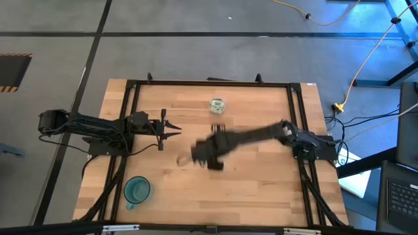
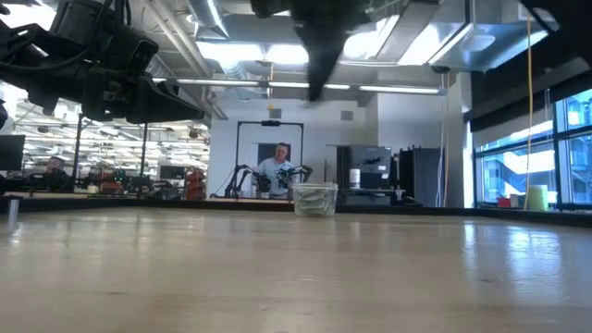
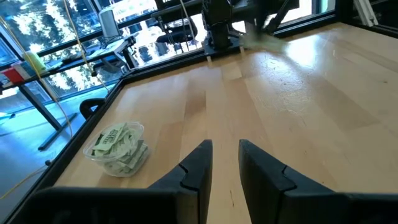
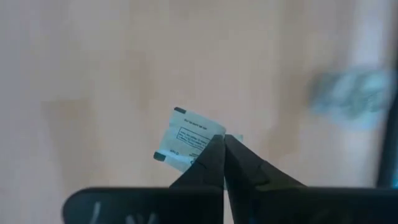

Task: Pick and place items into bin
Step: Put the light green stevia packet into the transparent bin

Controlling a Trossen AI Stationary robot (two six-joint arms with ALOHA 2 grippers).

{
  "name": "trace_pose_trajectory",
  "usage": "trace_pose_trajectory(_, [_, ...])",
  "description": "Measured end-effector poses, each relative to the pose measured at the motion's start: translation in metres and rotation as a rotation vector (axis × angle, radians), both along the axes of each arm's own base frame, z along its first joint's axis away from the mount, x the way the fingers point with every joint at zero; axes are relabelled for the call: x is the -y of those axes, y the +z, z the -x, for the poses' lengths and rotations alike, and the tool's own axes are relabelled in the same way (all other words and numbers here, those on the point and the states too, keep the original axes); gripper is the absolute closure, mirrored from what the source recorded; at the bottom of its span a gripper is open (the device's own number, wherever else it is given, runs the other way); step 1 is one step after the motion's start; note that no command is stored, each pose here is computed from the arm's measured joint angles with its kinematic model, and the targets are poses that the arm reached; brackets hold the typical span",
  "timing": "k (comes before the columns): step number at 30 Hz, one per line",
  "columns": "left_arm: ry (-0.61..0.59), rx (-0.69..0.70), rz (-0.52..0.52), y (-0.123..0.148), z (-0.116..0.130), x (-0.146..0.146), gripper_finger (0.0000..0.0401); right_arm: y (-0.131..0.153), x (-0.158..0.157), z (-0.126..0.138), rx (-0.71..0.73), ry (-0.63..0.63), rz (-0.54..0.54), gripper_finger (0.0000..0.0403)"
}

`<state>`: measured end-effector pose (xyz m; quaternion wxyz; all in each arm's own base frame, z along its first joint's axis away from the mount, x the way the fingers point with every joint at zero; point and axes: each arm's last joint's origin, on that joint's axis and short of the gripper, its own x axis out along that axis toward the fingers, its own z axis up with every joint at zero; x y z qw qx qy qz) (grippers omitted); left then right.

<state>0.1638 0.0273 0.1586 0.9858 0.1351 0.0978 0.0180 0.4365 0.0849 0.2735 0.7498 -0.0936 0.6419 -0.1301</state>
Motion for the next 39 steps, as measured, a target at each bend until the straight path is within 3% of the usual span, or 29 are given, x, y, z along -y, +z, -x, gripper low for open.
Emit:
trace_pose_trajectory(4, [0.000,0.000,0.000,0.000,0.000,0.000,0.0329,0.023,0.068,-0.004,0.027,-0.016,0.011,0.0396])
trace_pose_trajectory(8, [0.000,0.000,0.000,0.000,0.000,0.000,0.0329,0.024,0.133,-0.003,0.039,-0.055,-0.067,0.0396])
trace_pose_trajectory(11, [0.000,0.000,0.001,0.000,0.000,0.000,0.0330,0.017,0.173,-0.004,0.049,-0.059,-0.061,0.0396])
trace_pose_trajectory(17, [0.002,-0.014,0.015,-0.001,0.000,0.000,0.0331,0.018,0.239,0.004,0.146,-0.097,-0.112,0.0397])
trace_pose_trajectory(22, [0.006,-0.044,0.035,-0.004,0.001,0.000,0.0331,0.004,0.260,0.003,0.132,-0.089,-0.138,0.0399])
trace_pose_trajectory(30, [0.006,-0.051,0.039,-0.005,0.001,0.000,0.0331,-0.039,0.271,-0.004,0.019,-0.089,-0.193,0.0399])
trace_pose_trajectory(39, [0.006,-0.050,0.038,-0.005,0.001,0.000,0.0331,-0.064,0.277,-0.010,-0.027,-0.077,-0.208,0.0401])
